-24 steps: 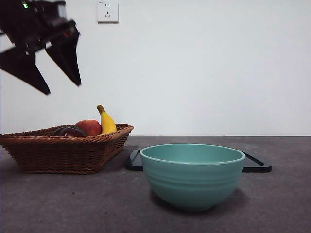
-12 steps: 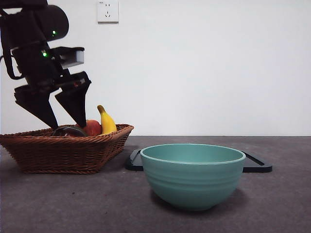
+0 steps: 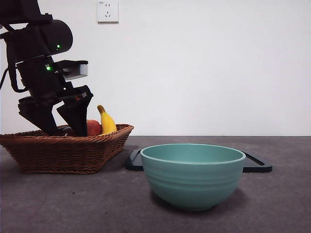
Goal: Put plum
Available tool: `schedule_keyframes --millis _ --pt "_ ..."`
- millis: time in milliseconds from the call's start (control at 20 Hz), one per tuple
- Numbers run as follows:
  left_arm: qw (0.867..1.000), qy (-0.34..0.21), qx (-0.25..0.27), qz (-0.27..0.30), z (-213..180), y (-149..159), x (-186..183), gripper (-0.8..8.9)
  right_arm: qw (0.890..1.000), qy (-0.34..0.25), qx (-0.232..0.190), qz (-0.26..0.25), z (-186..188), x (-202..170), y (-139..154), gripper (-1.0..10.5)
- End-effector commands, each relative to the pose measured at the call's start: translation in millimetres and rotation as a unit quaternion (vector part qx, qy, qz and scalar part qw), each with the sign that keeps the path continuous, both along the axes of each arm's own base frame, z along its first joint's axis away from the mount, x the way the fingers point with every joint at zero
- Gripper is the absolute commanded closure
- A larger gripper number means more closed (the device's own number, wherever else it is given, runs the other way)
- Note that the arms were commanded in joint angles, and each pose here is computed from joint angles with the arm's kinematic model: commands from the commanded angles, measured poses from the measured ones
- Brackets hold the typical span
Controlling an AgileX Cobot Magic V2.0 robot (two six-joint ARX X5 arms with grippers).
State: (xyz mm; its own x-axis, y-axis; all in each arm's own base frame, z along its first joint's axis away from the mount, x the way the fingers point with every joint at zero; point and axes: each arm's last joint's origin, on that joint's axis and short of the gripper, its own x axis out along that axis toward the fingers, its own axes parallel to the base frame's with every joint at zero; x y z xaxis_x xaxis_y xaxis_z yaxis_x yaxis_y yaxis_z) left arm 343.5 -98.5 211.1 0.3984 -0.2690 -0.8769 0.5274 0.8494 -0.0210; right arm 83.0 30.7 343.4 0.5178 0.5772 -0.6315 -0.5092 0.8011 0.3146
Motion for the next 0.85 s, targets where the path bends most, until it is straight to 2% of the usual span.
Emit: schedule_keyframes --millis 50,250,450,850 --pt "1.000 -0.003 0.002 -0.005 -2.8 -3.3 6.9 3.77 1.000 -0.005 0.005 0.001 4.8 0.2 0.5 5.4" --pt "1.000 0.000 0.003 -0.005 -5.5 -3.6 8.1 3.85 1.000 -0.005 0.005 0.001 4.8 0.2 0.5 5.4" --pt "1.000 0.002 0.003 -0.005 -5.9 -3.5 7.8 5.33 1.000 -0.005 0.004 0.001 4.7 0.2 0.5 5.4" --pt "1.000 -0.001 -0.002 0.001 3.5 -2.5 3.9 5.42 1.000 -0.006 0.004 0.001 4.8 0.1 0.5 5.4"
